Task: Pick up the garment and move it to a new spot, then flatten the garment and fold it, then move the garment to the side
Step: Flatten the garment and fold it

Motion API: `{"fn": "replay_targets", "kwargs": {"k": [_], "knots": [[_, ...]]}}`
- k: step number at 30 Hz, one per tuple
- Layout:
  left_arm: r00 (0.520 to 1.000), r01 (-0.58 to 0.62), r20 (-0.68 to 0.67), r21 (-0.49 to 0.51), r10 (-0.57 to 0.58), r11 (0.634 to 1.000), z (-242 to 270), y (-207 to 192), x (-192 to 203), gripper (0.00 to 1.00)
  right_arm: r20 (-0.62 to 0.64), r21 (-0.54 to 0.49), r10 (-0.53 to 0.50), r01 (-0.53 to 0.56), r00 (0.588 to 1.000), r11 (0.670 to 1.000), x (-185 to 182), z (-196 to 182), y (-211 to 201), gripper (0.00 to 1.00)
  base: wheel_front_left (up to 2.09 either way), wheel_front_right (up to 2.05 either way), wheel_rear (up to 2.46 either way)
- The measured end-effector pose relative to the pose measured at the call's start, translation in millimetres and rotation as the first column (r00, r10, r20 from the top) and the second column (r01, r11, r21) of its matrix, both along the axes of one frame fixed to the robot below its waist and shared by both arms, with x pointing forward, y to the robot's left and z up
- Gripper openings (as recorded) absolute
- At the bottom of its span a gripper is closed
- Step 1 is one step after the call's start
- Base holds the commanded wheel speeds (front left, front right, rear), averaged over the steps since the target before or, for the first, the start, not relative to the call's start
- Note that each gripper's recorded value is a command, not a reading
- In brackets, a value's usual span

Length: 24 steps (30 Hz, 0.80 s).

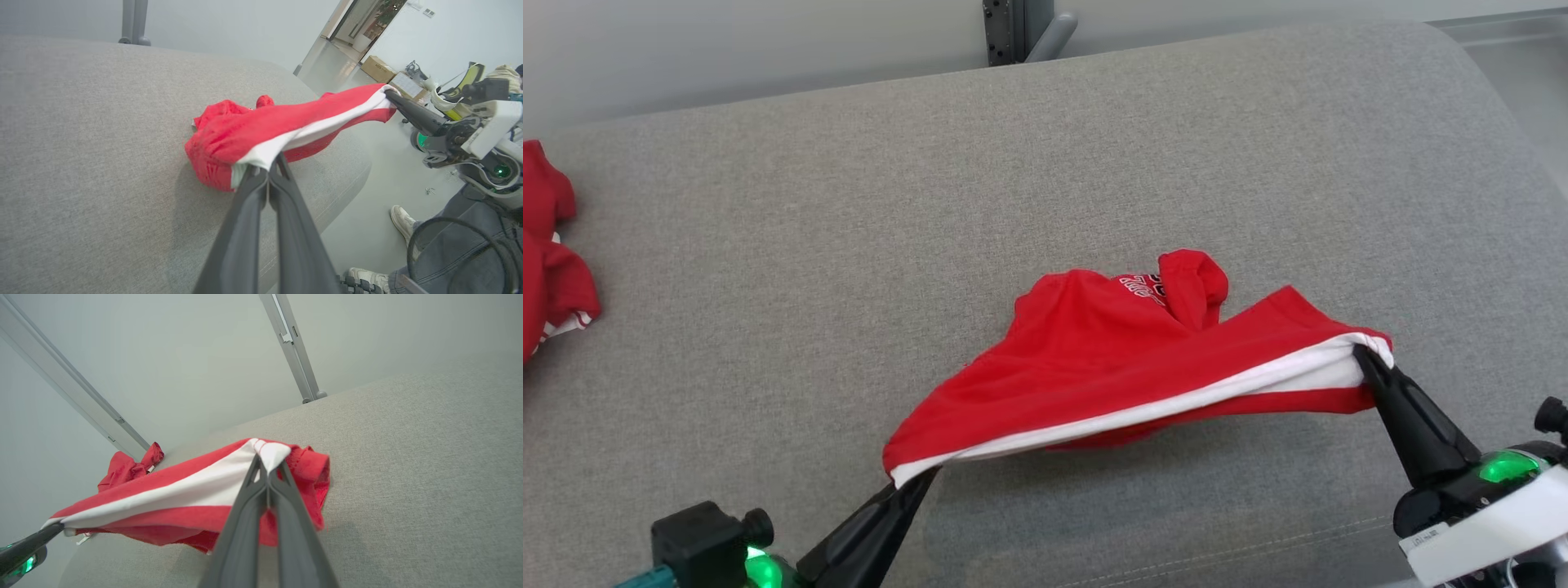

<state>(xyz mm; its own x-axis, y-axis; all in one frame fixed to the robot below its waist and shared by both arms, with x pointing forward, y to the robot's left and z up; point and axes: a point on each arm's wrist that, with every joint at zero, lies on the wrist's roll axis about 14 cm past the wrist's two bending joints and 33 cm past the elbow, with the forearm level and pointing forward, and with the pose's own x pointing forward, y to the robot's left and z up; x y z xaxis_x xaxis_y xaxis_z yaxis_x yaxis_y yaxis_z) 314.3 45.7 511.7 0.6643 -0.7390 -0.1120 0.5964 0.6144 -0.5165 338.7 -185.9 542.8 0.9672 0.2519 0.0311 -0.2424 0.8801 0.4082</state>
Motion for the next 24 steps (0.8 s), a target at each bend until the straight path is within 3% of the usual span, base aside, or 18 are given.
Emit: {"fn": "replay_targets", "kwargs": {"k": [8,13,20,24], "knots": [[0.993,0.010,0.115,-0.061,-0.003,0.998,58.8,6.0,5.5,0.00,0.061,0.072,-0.032,0.028,0.998,0.997,0.1,31.9,-15.7,0.00,0.00,0.00,0.00],[0.979,0.031,0.200,-0.013,-0.027,0.999,79.3,13.6,31.1,0.00,0.087,0.075,0.026,-0.032,0.996,0.997,20.4,47.6,-8.0,0.00,0.00,0.00,0.00],[0.939,0.053,0.338,0.052,-0.068,0.997,112.2,31.6,115.2,0.00,0.124,-0.008,0.228,-0.229,0.966,0.973,102.7,77.3,27.8,0.00,0.00,0.00,0.00],[0.920,-0.046,0.391,0.073,0.014,0.996,126.6,53.4,198.8,0.00,0.174,-0.099,0.245,-0.231,0.954,0.968,184.5,100.5,42.1,0.00,0.00,0.00,0.00]]}}
